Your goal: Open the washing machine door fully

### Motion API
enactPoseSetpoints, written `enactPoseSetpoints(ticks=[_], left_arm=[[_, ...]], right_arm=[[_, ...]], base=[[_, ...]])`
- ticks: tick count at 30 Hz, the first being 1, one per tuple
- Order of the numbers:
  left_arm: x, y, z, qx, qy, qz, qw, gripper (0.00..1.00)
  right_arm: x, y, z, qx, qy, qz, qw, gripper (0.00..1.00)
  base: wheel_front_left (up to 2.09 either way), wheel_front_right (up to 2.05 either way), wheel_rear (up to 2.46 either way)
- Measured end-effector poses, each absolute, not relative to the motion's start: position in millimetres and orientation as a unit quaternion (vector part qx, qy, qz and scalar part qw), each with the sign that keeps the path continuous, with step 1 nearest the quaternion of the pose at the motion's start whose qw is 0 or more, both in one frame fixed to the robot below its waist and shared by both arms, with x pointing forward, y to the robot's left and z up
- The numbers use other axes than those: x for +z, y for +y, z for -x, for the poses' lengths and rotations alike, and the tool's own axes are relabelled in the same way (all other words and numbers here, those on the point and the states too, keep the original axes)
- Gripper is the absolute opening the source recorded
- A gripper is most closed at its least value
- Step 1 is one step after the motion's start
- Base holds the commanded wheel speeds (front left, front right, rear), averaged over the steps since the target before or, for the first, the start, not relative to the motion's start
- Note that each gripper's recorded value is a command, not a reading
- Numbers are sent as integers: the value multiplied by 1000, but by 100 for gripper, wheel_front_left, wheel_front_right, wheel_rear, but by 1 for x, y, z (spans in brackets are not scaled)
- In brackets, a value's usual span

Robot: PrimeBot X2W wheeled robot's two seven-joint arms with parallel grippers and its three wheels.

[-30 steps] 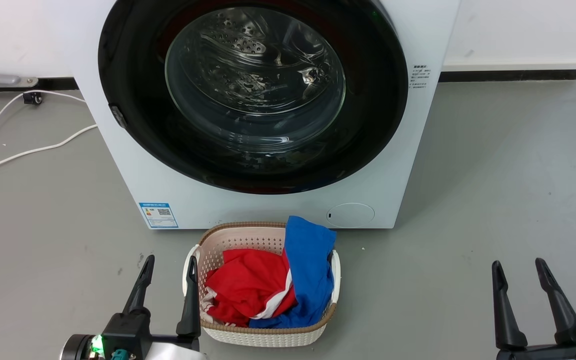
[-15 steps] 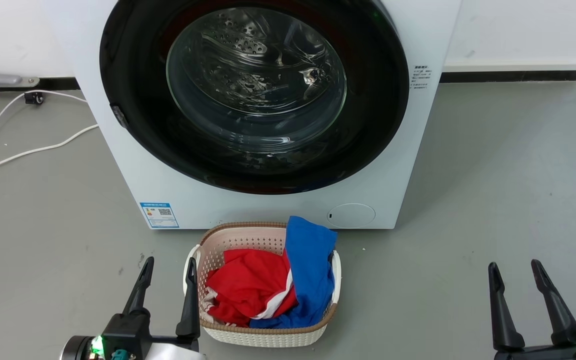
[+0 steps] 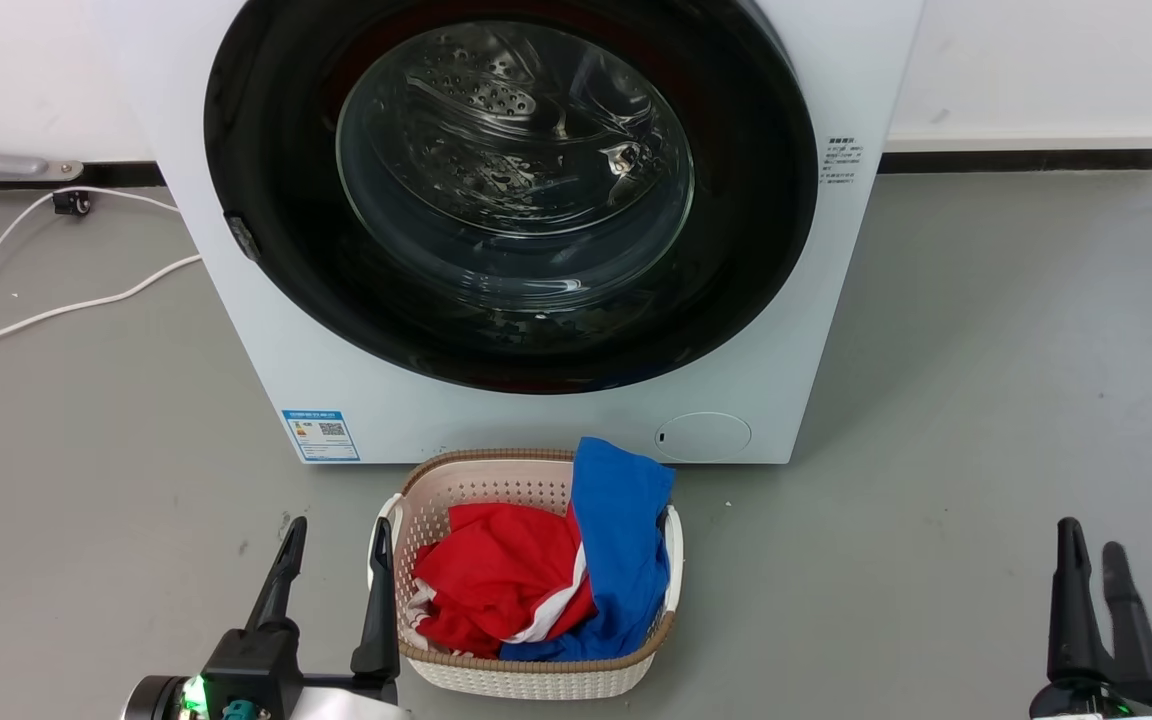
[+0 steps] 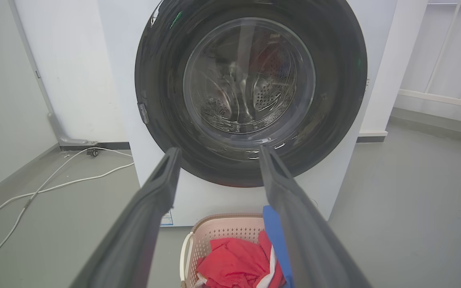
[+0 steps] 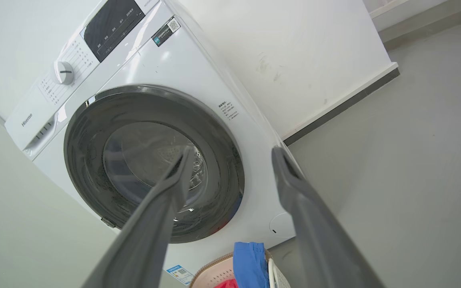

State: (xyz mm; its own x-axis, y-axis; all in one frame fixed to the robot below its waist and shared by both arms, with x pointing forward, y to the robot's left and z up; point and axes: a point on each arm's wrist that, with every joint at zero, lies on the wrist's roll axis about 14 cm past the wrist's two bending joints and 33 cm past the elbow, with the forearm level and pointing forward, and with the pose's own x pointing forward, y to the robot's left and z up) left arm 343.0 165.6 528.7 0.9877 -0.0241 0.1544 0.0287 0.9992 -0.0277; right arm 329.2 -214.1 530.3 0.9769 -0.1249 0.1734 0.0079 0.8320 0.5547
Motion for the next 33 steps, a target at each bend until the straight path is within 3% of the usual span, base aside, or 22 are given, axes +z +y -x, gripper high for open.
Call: enactPoseSetpoints(ticks=[8,13,24,33], left_arm=[[528,165,-342,-14,-76,17,997,100],[526,165,-343,-14,-74,19,997,100],[523,167,-344,-10,-68,19,997,100],[521,168,-343,-8,-65,19,998,100]], right_arm=[[524,-206,-330,-41,-98,-456,884,100],[522,-193,-330,-36,-89,-564,820,100],[524,-186,-328,-6,-49,-696,716,100],[521,-184,-323,25,-10,-731,682,100]], base=[[0,0,0],[0,0,0],[0,0,0],[0,0,0]])
